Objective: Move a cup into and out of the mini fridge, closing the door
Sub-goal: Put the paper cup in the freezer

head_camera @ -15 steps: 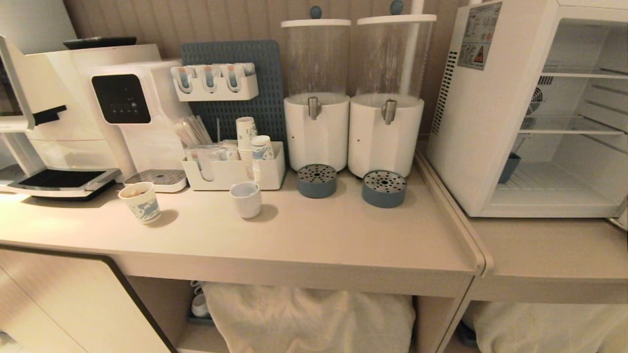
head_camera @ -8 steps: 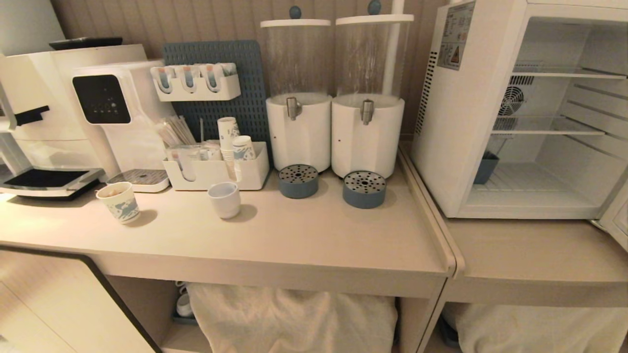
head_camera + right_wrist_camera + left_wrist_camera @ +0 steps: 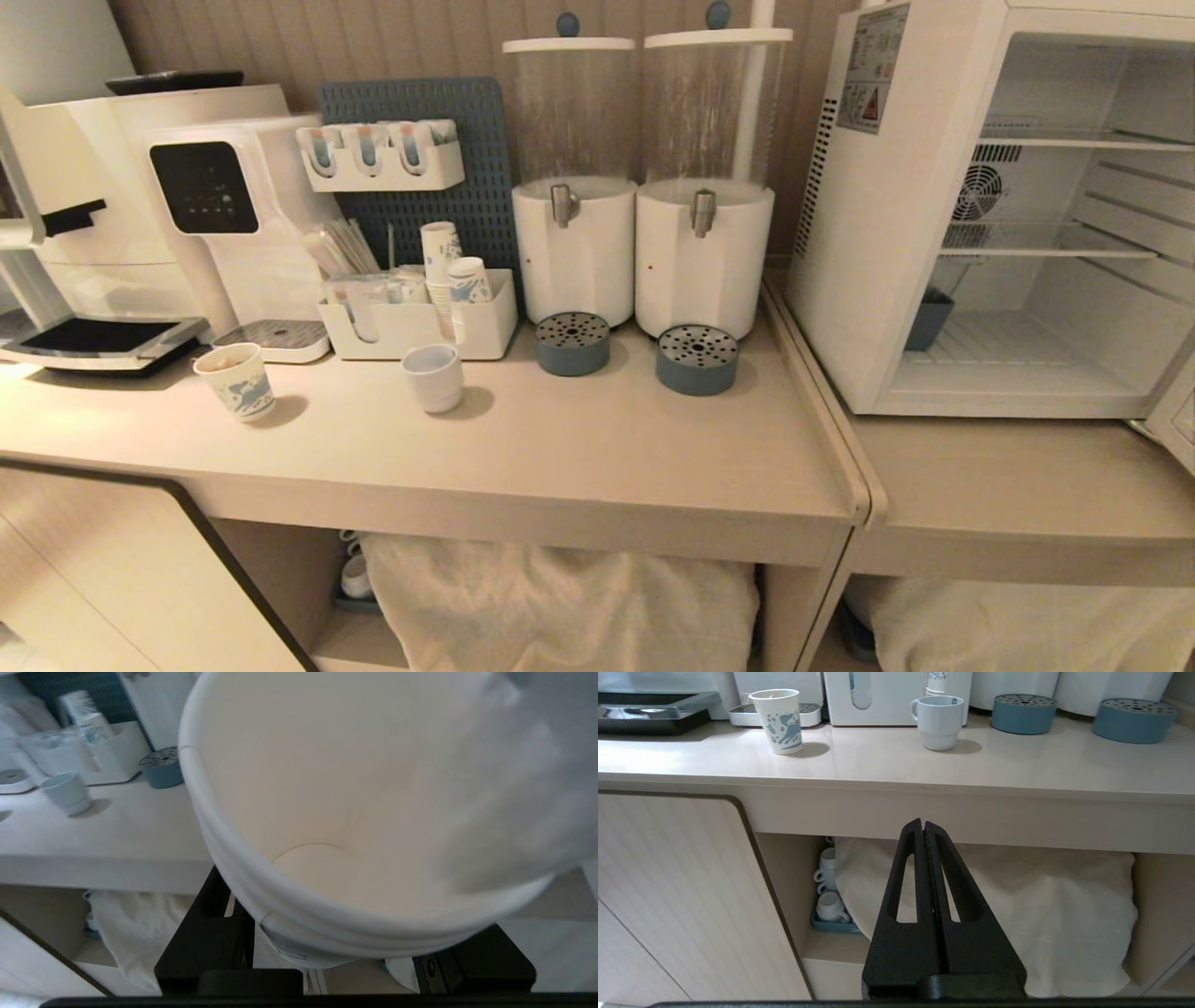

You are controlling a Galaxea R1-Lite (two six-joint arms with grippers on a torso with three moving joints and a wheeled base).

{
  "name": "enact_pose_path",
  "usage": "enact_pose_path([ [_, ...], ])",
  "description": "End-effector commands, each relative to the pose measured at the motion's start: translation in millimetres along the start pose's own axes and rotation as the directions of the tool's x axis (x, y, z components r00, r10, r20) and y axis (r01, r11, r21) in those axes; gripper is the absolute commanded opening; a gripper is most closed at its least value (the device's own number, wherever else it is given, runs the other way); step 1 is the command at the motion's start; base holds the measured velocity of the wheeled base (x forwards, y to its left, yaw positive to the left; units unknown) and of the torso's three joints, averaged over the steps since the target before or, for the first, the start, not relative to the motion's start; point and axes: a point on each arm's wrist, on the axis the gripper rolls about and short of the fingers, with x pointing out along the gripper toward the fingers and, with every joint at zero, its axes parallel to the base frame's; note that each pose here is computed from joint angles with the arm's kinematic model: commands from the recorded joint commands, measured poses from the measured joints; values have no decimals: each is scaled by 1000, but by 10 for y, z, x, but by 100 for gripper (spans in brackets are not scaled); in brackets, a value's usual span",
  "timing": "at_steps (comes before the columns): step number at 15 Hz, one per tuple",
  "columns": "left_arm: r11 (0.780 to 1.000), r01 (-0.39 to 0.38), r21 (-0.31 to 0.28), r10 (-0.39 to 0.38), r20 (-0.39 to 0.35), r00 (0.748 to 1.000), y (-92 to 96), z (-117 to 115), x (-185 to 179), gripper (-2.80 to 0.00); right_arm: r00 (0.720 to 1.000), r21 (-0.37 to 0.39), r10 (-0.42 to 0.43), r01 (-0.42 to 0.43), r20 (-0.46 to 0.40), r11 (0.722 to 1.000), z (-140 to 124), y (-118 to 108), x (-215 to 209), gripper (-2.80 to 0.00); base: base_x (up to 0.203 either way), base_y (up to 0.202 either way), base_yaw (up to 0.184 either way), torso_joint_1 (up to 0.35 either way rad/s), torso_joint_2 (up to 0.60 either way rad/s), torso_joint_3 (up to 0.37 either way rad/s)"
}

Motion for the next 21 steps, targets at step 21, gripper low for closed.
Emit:
enact_pose_path([
  [21, 1000, -1, -2, 1, -17, 1000, 1, -46, 12, -280, 865, -100, -495, 487, -85, 868, -514, -1666, 3891, -280, 0, 0, 0, 0, 0, 0],
])
